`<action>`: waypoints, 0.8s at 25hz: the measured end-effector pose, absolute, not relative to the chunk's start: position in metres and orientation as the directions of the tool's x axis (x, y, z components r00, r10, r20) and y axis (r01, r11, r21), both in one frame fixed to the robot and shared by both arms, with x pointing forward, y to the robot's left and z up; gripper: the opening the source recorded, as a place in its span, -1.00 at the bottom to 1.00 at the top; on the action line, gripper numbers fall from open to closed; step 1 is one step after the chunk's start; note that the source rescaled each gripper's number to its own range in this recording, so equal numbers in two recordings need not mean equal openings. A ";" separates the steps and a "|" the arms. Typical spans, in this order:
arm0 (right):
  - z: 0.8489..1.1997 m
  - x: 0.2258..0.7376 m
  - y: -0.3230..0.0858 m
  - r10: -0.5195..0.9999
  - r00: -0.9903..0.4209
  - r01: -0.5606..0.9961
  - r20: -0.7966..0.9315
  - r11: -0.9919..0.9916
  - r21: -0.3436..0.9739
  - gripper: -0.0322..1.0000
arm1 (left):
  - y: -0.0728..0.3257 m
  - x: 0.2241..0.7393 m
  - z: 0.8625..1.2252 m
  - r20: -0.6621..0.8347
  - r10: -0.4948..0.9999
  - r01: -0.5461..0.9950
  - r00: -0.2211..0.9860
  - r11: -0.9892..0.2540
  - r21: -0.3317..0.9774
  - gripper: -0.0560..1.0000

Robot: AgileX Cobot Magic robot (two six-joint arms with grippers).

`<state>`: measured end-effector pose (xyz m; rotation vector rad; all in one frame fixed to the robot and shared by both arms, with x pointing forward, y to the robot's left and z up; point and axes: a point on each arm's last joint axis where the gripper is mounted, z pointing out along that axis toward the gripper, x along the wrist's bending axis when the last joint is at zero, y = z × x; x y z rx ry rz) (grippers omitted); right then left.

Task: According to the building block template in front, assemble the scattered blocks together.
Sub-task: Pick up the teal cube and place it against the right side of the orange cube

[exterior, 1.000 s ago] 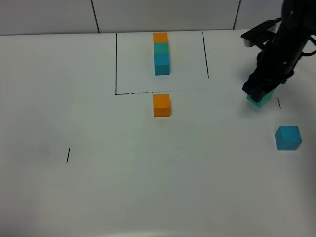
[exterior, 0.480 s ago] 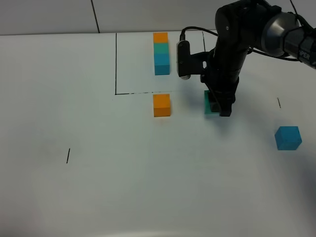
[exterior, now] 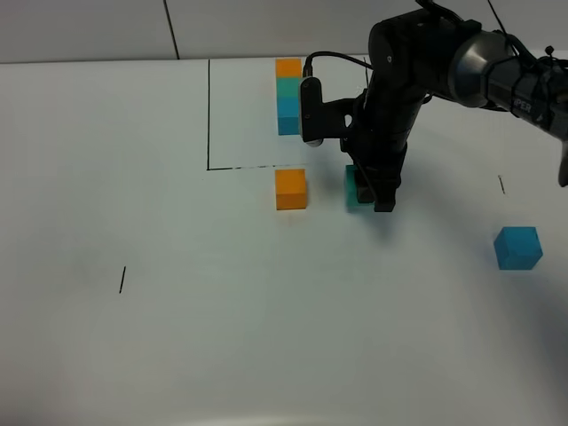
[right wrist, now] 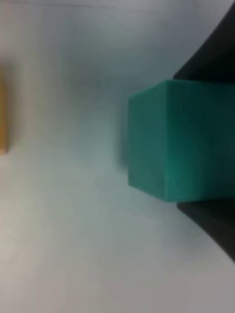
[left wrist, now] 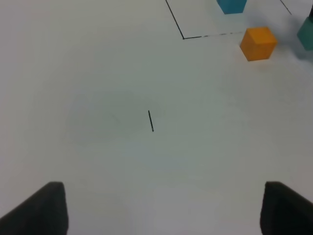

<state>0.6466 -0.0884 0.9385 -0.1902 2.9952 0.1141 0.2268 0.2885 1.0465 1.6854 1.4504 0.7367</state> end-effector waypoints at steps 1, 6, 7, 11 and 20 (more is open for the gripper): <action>0.936 0.649 -0.087 -0.113 -0.985 -0.122 -0.132 0.990 0.067 -0.89 | 0.289 0.227 1.047 -0.060 0.982 0.530 0.181 -0.046 0.846 0.58; 0.932 0.656 -0.070 -0.087 -0.990 -0.095 -0.116 0.993 0.068 -0.89 | 0.289 0.227 1.047 -0.060 0.982 0.530 0.181 -0.046 0.846 0.58; 0.932 0.657 -0.066 -0.086 -0.990 -0.094 -0.115 0.993 0.069 -0.89 | 0.289 0.227 1.047 -0.060 0.982 0.530 0.181 -0.046 0.846 0.58; 0.927 0.662 -0.052 -0.075 -0.991 -0.083 -0.112 0.994 0.067 -0.89 | 0.289 0.227 1.047 -0.060 0.982 0.530 0.181 -0.046 0.846 0.58; 0.912 0.675 -0.041 -0.052 -0.993 -0.058 -0.104 0.997 0.054 -0.89 | 0.289 0.227 1.047 -0.060 0.982 0.530 0.181 -0.046 0.846 0.58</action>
